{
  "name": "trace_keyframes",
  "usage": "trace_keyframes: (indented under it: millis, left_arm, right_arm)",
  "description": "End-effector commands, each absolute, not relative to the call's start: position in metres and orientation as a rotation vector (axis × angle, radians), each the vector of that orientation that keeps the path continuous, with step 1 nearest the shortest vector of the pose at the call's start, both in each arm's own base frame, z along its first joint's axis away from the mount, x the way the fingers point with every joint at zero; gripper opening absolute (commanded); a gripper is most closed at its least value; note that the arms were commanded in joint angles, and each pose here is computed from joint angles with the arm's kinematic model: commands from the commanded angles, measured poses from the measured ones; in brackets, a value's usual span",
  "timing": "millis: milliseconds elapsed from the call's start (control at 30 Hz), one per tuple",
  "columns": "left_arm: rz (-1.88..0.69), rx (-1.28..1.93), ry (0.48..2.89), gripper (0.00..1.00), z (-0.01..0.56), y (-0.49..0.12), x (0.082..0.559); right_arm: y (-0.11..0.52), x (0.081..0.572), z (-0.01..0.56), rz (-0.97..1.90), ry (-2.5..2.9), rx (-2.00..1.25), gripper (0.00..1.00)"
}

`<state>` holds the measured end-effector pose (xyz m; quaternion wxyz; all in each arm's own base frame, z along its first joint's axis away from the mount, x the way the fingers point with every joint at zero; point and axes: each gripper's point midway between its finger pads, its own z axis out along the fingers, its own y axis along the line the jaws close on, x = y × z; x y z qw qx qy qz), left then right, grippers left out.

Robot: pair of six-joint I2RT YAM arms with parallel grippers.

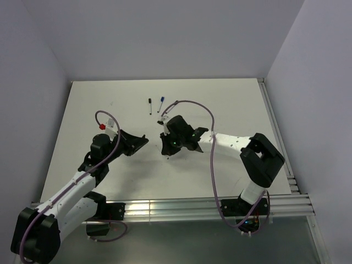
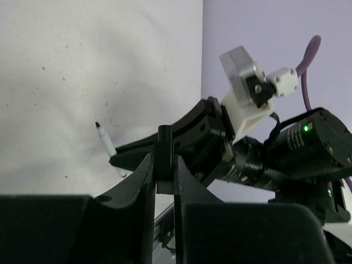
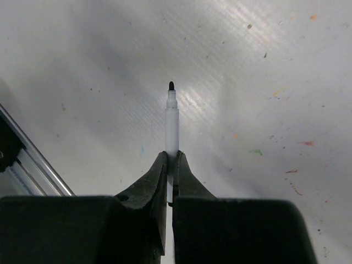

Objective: Insert the pens into the pen caps
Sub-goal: Pick up the pen from the center of the board, then place the pen cap at the center of the board.

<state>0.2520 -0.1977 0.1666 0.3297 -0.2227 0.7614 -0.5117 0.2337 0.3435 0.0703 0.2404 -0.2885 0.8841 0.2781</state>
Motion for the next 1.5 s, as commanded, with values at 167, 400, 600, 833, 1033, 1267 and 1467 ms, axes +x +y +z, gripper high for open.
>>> trace_keyframes:
  millis: [167, 400, 600, 833, 1033, 1267, 1467]
  left_arm:
    - [-1.457, -0.565, 2.073, 0.00, 0.164, -0.204, 0.241]
    - [-1.741, -0.345, 2.058, 0.00, 0.176, -0.225, 0.215]
    - [-1.788, -0.168, 2.020, 0.00, 0.193, -0.228, 0.200]
    - [-1.644, -0.257, 2.160, 0.07, 0.169, -0.223, 0.211]
    - [-1.439, -0.429, 2.394, 0.08, 0.114, -0.212, 0.214]
    - [-1.272, -0.470, 2.623, 0.16, 0.073, -0.200, 0.201]
    - [-1.172, -0.530, 2.733, 0.31, 0.047, -0.195, 0.201]
  right_arm:
    - [0.335, 0.253, 0.094, 0.878, 2.371, -0.621, 0.00]
    - [0.332, 0.247, 0.120, 0.946, 2.288, -0.645, 0.00]
    - [0.326, 0.247, 0.143, 0.937, 2.219, -0.652, 0.00]
    - [0.316, 0.253, 0.144, 0.857, 2.218, -0.613, 0.00]
    - [0.306, 0.262, 0.132, 0.768, 2.271, -0.554, 0.00]
    - [0.300, 0.267, 0.128, 0.739, 2.290, -0.521, 0.00]
    - [0.300, 0.267, 0.125, 0.739, 2.298, -0.524, 0.00]
